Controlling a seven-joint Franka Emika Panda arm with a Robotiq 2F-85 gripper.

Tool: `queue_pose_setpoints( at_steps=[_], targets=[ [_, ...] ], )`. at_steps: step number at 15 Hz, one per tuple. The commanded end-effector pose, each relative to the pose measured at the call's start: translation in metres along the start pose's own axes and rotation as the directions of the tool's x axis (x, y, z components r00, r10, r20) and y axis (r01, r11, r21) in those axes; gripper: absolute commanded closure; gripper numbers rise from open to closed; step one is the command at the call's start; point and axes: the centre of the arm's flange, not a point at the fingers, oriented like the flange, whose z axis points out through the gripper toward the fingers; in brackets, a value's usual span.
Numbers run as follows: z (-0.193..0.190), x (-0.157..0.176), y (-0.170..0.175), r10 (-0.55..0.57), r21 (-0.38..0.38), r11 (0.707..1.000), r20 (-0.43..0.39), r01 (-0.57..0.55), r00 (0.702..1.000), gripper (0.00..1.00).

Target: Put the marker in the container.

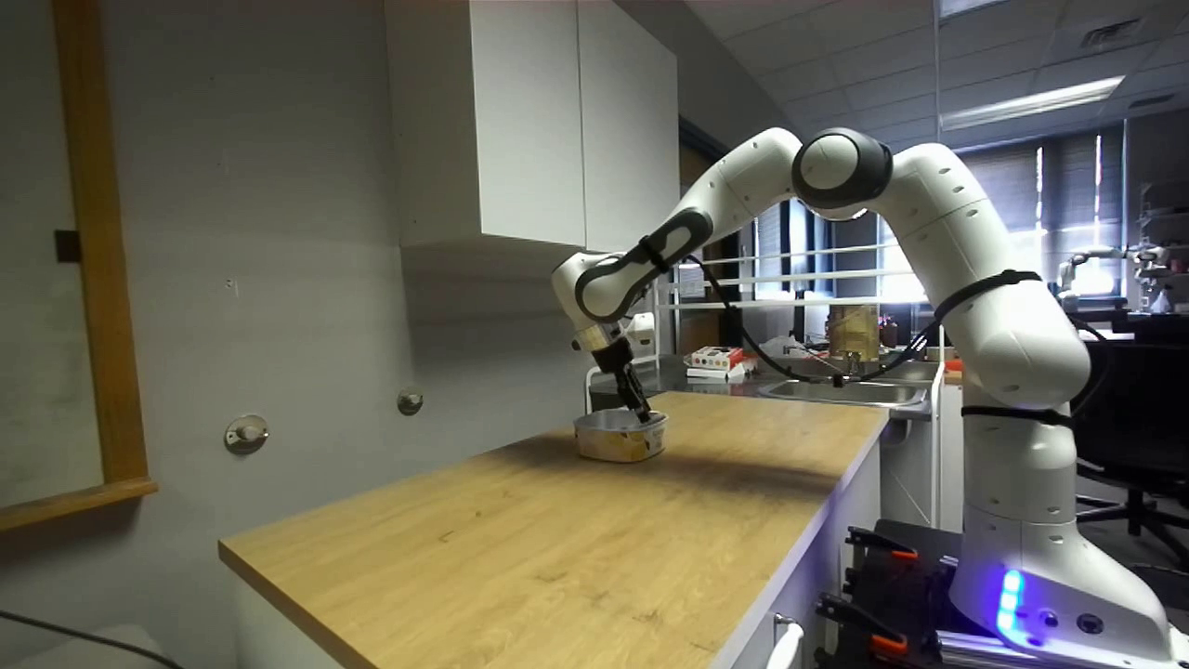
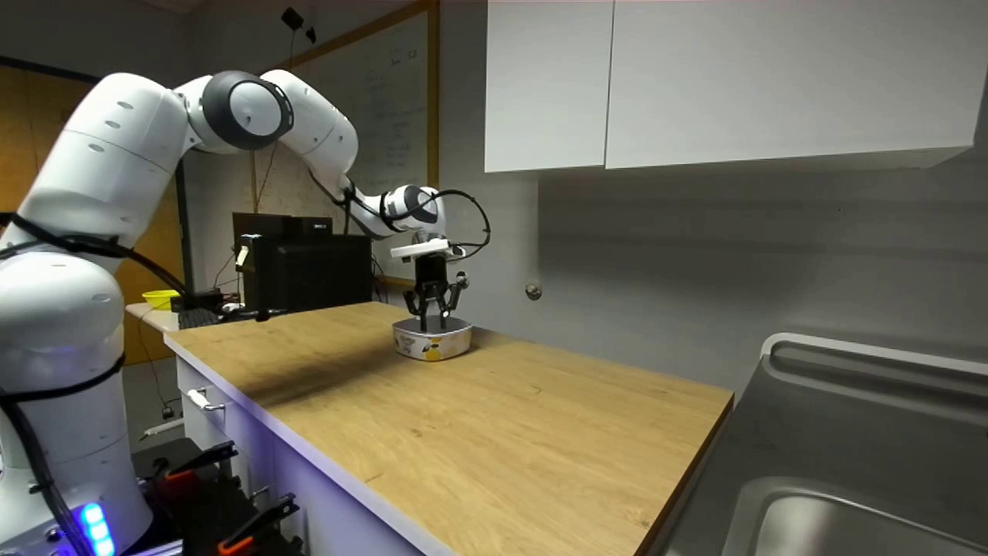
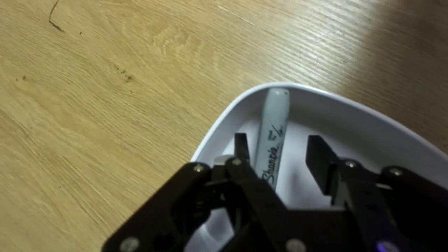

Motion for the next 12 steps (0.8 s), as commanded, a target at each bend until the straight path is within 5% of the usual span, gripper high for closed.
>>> queue_pose_setpoints(
  at_steps=[1,4,12],
  targets=[
    [-0.005,0.001,0.003,-0.007,0.017,1.0,0.015,0.007,1.0,0.23],
    [-0.011,-0.021,-0.003,-0.006,0.035,0.999,-0.003,0.006,1.0,0.0],
    [-0.045,-0.126,-0.039,-0.003,0.124,0.992,-0.144,0.021,0.99,0.0]
  ],
)
